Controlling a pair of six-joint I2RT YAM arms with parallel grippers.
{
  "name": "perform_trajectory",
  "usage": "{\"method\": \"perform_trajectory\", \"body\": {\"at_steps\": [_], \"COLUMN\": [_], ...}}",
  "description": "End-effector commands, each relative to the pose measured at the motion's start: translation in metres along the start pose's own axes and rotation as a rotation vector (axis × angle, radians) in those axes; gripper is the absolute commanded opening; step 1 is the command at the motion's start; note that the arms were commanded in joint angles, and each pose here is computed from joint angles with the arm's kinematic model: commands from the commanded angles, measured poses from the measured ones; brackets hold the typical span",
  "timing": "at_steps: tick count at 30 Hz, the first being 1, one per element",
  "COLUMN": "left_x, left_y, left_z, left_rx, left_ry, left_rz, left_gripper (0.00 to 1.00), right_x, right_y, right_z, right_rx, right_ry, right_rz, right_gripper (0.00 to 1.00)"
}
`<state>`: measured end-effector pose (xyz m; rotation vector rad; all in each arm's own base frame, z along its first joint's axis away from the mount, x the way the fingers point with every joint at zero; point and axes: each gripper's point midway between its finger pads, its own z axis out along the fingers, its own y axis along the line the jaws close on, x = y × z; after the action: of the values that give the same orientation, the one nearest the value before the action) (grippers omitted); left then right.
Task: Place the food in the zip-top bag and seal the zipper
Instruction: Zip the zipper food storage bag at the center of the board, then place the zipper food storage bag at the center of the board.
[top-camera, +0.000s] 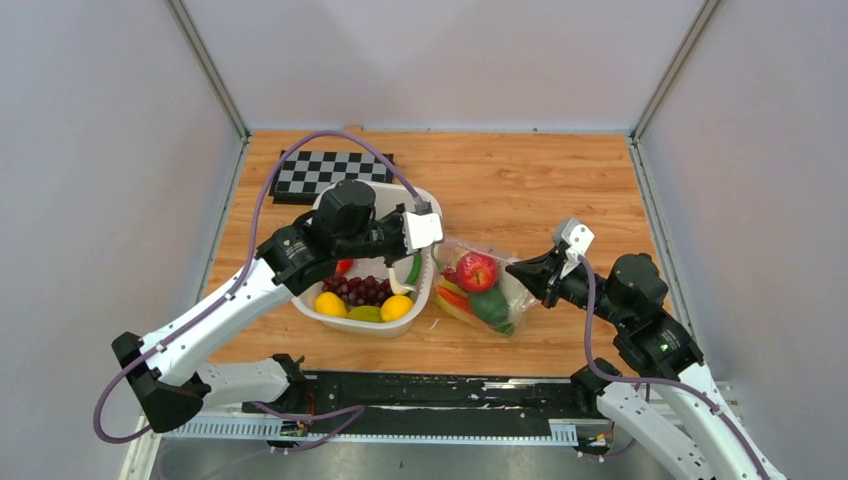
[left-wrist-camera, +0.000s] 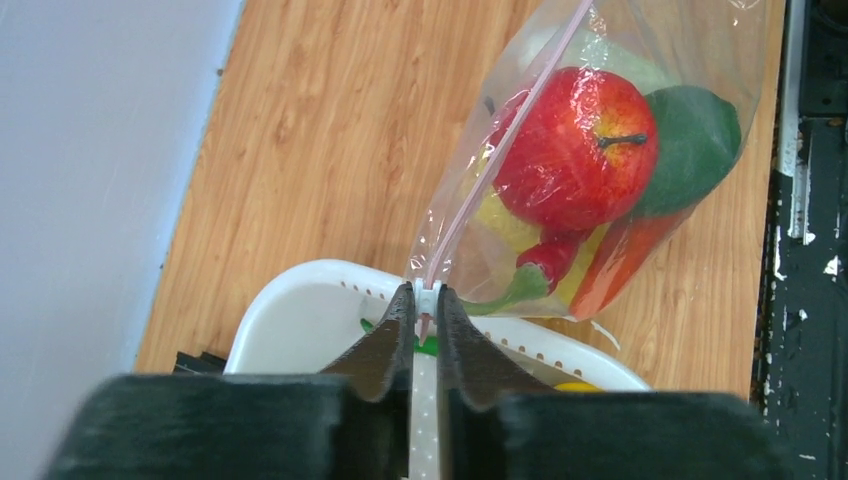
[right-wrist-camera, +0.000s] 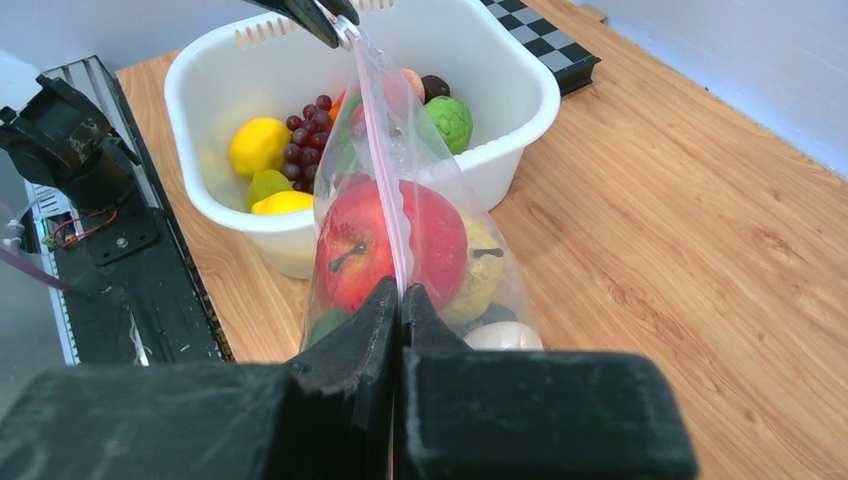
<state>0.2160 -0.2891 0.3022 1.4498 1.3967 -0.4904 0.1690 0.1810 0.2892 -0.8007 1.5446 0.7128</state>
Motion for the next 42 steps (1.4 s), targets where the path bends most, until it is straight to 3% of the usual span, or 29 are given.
{"method": "perform_trajectory", "body": {"at_steps": [1, 2, 5, 9, 11, 17, 27, 31, 35, 39, 42], "left_x": [0.005, 0.001, -0.011, -0.020, -0.028, -0.046, -0.055, -0.051, -0.043, -0.038, -0.038], "left_y": [0.022, 0.021, 0.022, 0.023, 0.026, 0.040, 0.045, 0.045, 0.045, 0.049, 0.052], "left_z": [-0.014, -0.014, -0.012, -0.010, -0.013, -0.032, -0.045, -0.050, -0.052, -0.051, -0.049], "left_rx": [-0.122, -0.119, -0.141, -0.152, -0.168, -0.284, -0.337, -0.364, -0.389, -0.417, -0.425], "left_ry": [0.017, -0.007, -0.085, -0.146, -0.180, -0.305, -0.376, -0.393, -0.381, -0.374, -0.366], "left_rz": [-0.035, -0.045, -0.089, -0.143, -0.160, -0.221, -0.339, -0.348, -0.366, -0.375, -0.378], "left_gripper": [0.25, 0.40, 0.68, 0.93, 0.99, 1.00, 1.00, 1.00, 1.00, 1.00, 1.00], "right_x": [-0.017, -0.018, -0.021, -0.020, -0.027, -0.065, -0.114, -0.079, -0.013, 0.017, 0.016], "right_y": [-0.001, -0.001, -0.002, -0.023, -0.034, -0.066, -0.122, -0.112, -0.074, -0.030, -0.004], "right_z": [-0.002, -0.002, 0.000, 0.003, 0.002, 0.000, 0.011, 0.026, 0.032, 0.022, 0.012], "right_rx": [0.013, 0.013, 0.020, 0.126, 0.188, 0.337, 0.498, 0.351, 0.120, -0.051, -0.136], "right_ry": [-0.060, -0.062, -0.073, -0.060, -0.067, -0.103, 0.030, 0.186, 0.338, 0.342, 0.279], "right_rz": [-0.006, -0.004, 0.007, 0.020, 0.017, -0.057, -0.265, -0.363, -0.275, -0.166, -0.109], "right_gripper": [0.00, 0.00, 0.00, 0.00, 0.00, 0.00, 0.00, 0.00, 0.00, 0.02, 0.14]}}
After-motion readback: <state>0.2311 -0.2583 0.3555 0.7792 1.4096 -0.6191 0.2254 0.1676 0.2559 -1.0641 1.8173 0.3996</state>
